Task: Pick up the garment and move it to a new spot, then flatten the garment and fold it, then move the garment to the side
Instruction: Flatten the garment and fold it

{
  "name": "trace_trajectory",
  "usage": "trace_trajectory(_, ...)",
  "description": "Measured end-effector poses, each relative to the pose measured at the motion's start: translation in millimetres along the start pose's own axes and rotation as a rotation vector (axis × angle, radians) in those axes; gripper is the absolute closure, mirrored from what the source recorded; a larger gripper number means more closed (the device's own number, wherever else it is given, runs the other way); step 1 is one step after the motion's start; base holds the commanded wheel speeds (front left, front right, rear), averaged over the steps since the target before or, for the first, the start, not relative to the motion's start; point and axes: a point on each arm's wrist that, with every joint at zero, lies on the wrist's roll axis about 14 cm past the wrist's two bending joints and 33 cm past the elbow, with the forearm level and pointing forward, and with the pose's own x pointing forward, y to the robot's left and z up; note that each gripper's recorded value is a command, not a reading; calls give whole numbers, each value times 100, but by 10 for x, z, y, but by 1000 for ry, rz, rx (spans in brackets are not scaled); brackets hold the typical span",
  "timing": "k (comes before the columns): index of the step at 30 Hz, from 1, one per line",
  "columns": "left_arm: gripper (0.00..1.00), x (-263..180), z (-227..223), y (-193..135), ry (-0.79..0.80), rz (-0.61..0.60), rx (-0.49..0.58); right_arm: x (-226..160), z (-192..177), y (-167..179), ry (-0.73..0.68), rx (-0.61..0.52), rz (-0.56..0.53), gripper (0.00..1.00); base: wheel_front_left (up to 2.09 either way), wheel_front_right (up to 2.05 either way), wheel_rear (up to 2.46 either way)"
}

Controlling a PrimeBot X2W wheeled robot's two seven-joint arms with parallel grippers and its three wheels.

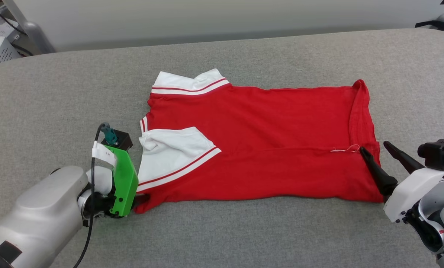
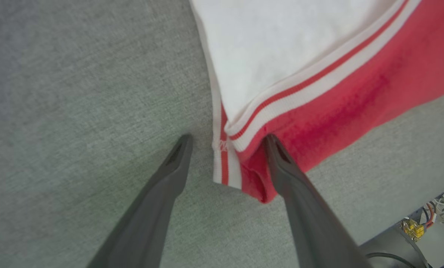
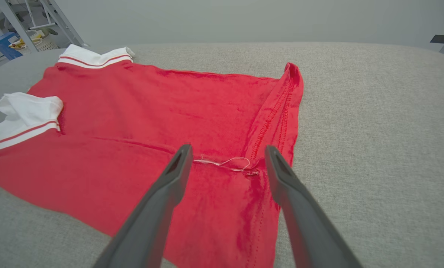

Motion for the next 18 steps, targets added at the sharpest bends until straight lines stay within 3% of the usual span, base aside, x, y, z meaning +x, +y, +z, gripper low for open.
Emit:
trace_trajectory(1, 19, 5, -2, -2, 2, 0, 4, -1, -6, -2, 1, 1, -1, 0, 0, 0, 0)
trace_trajectory(2, 71, 7, -1, -9, 2, -1, 7, -2, -12, 0, 6, 1, 0, 0, 0, 0, 0)
trace_trajectory(3, 100, 6, -2, -13, 1, -2, 8, -4, -11, 0, 9, -1, 0, 0, 0, 0, 0)
trace_trajectory(11, 100, -76, 85, -70, -88, -6, 32, -32, 353, -101, 1, -132, 14, 0, 0, 0, 0)
trace_trajectory(18, 100, -238, 252, -111, -205, -11, 83, -153, 215, -110, 276, -255, 66, 0, 0, 0, 0)
